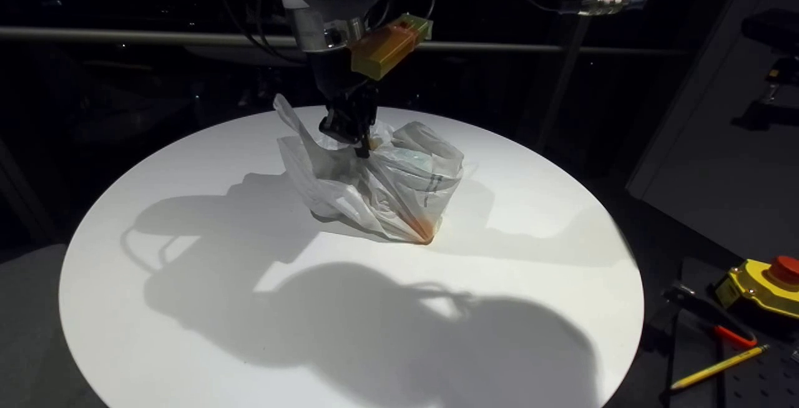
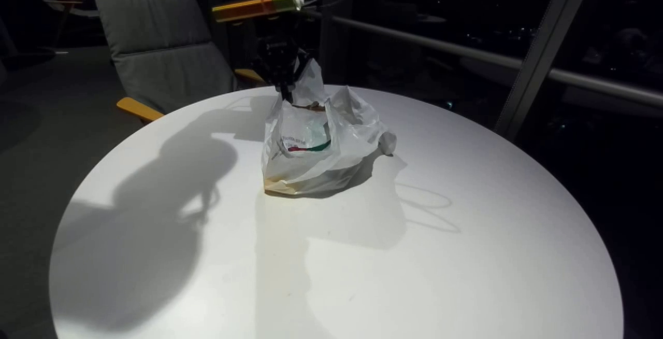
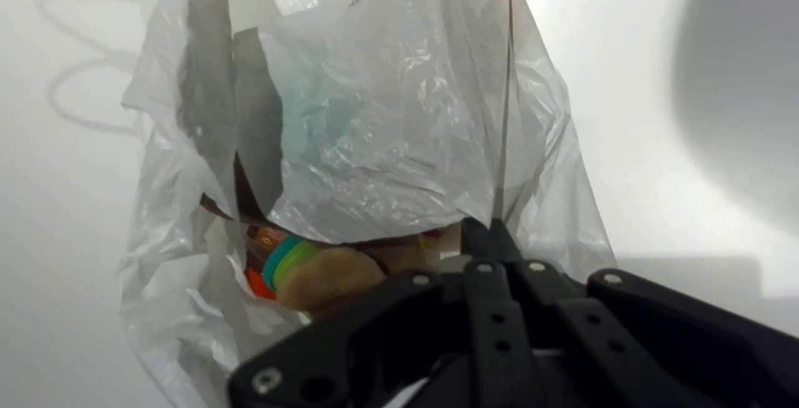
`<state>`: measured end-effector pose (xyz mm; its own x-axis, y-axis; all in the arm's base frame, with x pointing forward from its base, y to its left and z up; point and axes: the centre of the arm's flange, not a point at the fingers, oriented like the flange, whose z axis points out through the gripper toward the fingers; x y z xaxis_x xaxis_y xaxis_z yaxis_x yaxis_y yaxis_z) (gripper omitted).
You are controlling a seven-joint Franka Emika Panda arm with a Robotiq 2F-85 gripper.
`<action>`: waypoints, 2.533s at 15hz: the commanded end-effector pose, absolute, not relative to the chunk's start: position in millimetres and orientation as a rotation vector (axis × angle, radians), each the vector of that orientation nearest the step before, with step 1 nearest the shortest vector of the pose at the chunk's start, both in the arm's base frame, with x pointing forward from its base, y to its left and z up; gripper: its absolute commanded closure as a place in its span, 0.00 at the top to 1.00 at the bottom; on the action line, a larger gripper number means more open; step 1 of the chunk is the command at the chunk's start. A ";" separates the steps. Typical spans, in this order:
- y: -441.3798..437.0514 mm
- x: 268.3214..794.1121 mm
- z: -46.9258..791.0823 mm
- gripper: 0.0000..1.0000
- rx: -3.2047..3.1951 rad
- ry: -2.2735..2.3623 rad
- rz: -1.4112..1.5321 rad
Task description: Put the objects inside the plastic
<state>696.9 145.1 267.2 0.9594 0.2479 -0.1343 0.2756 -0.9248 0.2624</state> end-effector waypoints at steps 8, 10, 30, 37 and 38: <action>169.2 639.8 390.5 0.00 2.750 0.128 0.161; 178.6 632.5 401.7 0.00 2.716 0.117 0.199; 190.7 497.2 528.1 1.00 2.780 -0.275 0.522; 172.0 404.9 488.8 1.00 3.132 -0.056 0.318; 164.3 399.4 480.3 1.00 3.187 -0.068 0.251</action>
<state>443.3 203.7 497.6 0.9734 -0.0679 0.2189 -0.0838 -0.9944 0.0638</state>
